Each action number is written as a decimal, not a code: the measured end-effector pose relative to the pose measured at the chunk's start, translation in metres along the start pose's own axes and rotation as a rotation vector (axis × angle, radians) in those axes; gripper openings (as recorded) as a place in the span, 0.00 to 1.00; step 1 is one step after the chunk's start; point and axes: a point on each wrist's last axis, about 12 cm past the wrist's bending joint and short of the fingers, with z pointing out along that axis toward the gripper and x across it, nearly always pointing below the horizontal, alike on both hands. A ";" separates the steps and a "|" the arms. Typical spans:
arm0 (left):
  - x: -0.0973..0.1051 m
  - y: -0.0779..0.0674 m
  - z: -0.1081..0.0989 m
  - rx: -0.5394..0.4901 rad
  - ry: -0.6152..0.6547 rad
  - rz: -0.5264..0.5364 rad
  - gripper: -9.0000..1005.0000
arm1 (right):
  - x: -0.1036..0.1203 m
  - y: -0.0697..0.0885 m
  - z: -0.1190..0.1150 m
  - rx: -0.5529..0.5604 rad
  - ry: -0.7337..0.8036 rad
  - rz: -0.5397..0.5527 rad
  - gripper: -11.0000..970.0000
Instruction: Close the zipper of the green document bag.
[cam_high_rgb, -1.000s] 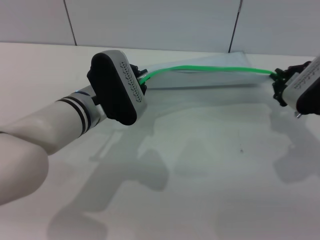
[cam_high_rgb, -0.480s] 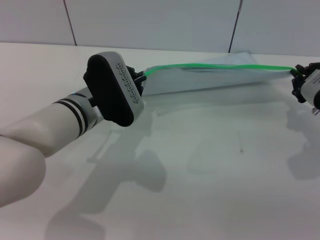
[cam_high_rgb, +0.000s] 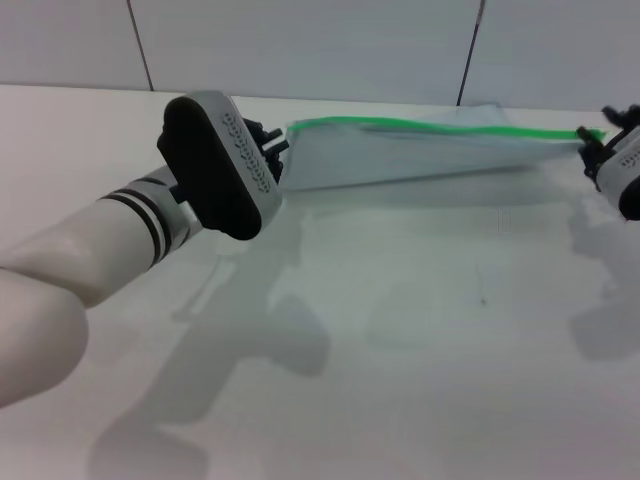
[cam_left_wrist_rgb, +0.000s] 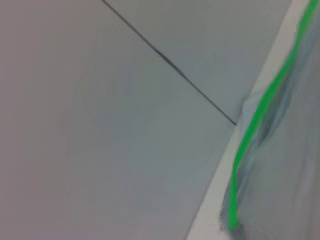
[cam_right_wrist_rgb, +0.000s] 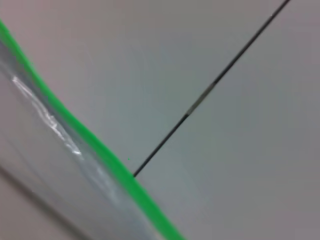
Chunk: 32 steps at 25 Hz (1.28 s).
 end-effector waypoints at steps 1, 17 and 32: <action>0.000 0.001 0.000 -0.008 -0.003 -0.003 0.09 | 0.000 0.000 -0.001 0.023 -0.009 0.002 0.23; -0.002 0.015 -0.016 -0.300 -0.146 -0.250 0.37 | -0.020 0.016 -0.023 0.242 -0.279 0.480 0.69; -0.018 0.024 -0.044 -0.374 -0.315 -0.706 0.56 | -0.008 0.042 -0.039 0.310 -0.320 0.751 0.72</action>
